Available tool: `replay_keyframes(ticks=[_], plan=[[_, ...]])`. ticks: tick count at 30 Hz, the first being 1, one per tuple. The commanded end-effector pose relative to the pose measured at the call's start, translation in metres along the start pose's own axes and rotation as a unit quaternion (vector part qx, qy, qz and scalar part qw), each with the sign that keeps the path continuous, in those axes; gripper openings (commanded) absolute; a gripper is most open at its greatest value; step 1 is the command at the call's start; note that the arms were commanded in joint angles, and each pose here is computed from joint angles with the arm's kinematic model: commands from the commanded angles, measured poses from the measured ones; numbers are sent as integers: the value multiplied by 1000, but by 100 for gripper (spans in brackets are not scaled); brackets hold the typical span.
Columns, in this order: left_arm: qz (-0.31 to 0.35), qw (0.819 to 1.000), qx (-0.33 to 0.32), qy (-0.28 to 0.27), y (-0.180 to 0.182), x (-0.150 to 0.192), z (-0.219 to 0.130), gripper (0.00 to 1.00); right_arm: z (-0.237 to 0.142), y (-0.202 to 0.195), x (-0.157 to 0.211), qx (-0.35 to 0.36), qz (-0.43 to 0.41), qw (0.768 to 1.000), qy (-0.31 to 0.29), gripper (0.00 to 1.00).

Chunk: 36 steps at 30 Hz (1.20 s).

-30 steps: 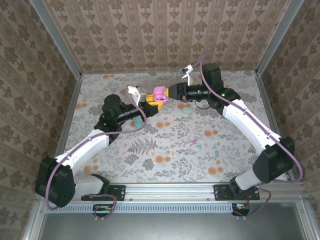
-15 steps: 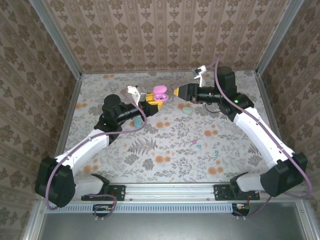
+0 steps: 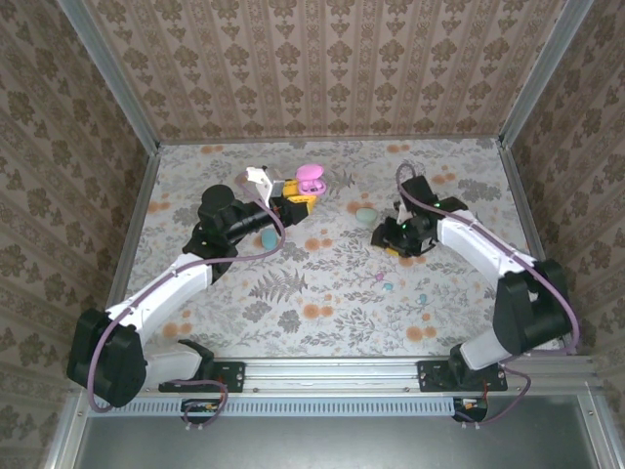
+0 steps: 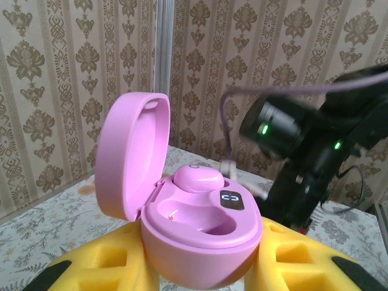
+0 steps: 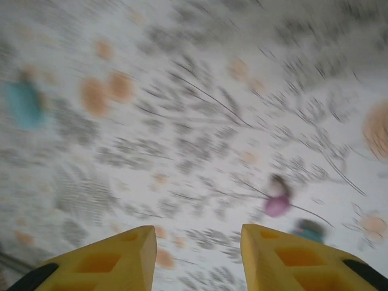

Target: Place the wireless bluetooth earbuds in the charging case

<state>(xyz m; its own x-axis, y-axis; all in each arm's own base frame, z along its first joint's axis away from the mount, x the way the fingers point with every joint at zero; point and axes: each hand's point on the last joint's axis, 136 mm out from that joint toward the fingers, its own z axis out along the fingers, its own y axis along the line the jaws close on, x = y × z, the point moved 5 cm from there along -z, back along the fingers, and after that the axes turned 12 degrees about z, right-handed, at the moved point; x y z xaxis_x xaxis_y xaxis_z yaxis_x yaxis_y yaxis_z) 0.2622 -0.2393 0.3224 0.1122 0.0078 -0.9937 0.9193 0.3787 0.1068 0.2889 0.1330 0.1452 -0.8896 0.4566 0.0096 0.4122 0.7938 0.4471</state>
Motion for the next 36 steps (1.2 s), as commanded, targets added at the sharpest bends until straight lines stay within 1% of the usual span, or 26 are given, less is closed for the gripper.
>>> replay_keyframes(ticks=[1,3,7,15,20,25,31,36], plan=[[30,999,-5,-28,0,-20,-4,28,19,-25,16,85,-7,996,34,45],[29,999,-5,-27,0,-20,-4,27,28,-29,18,103,-11,994,45,45],[29,999,-5,-26,0,-20,-5,28,42,-30,19,103,-8,993,56,45],[29,999,-6,-27,0,-22,-4,28,56,-37,18,147,-13,987,67,44],[28,999,-4,-26,0,-21,-3,27,64,-30,20,135,-22,987,80,42],[28,999,-5,-25,0,-20,-3,28,69,-13,23,115,-47,988,90,40],[28,999,-6,-25,0,-20,-3,28,75,2,19,110,-76,986,96,40],[29,999,-6,-23,0,-20,-3,28,76,19,16,81,-82,988,101,40]])
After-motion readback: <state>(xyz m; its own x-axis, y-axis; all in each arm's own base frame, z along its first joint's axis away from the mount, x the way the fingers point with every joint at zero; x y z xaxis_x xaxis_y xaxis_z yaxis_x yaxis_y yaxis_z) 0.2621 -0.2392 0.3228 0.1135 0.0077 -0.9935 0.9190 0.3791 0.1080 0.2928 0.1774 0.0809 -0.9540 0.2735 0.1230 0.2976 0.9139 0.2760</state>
